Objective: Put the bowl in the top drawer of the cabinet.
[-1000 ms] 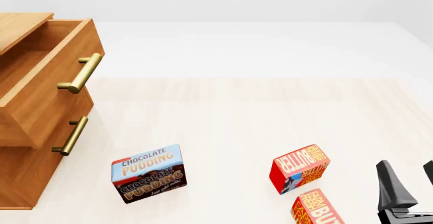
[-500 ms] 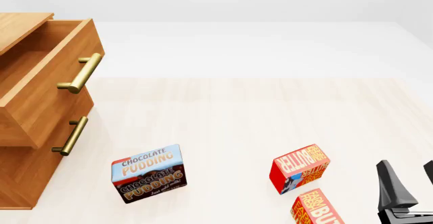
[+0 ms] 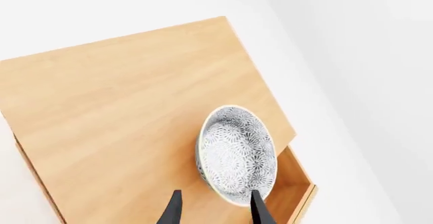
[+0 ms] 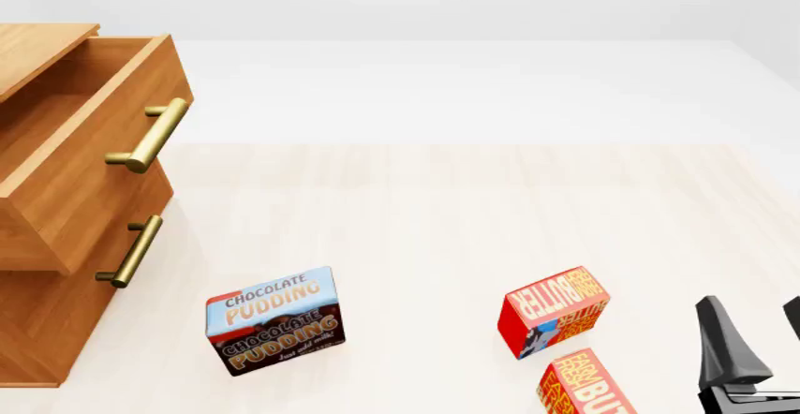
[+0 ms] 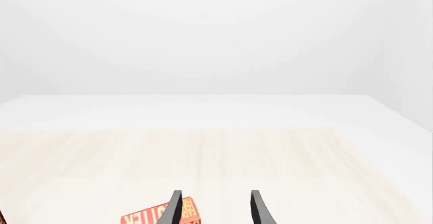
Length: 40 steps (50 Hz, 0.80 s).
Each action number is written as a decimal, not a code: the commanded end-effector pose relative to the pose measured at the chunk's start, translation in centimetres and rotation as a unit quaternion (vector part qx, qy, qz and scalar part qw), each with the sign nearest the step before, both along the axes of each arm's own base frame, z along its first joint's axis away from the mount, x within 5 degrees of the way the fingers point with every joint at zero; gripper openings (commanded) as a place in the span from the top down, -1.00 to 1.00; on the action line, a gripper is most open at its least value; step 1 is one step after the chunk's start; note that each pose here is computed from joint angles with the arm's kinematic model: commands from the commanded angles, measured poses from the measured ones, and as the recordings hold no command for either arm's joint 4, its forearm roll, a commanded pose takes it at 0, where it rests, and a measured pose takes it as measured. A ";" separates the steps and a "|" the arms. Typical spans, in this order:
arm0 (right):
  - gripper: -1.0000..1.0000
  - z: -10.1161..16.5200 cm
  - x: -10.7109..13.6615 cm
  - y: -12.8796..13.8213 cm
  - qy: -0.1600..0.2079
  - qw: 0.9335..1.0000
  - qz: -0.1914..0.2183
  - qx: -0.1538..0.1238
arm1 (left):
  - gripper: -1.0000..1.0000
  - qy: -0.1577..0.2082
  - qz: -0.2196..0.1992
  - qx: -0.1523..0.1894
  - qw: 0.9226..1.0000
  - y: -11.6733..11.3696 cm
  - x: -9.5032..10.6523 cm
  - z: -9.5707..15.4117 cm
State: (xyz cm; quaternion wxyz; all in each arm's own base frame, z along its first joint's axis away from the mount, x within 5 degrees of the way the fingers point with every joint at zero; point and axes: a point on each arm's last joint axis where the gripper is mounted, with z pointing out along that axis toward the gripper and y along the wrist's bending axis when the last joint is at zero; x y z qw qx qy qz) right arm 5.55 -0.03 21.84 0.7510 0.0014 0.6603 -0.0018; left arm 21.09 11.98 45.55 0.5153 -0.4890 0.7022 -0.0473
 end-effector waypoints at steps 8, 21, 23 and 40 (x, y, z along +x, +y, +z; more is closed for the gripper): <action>-1.00 0.0 0.0 0.0 0.000 1.000 -0.001 0.000 | -1.00 -0.018 -0.044 0.017 0.999 -3.2 -2.2 1.5; -1.00 0.0 0.0 0.0 -0.002 1.000 0.000 0.001 | -1.00 -0.030 -0.105 0.012 0.994 -6.8 -4.7 1.6; -1.00 0.0 0.0 0.0 -0.002 1.000 -0.001 0.001 | -1.00 -0.031 -0.112 0.012 0.993 -7.1 -4.9 1.4; -1.00 0.1 0.0 0.0 -0.006 1.000 0.000 0.001 | -1.00 -0.048 -0.158 0.004 0.986 -9.5 -7.7 1.9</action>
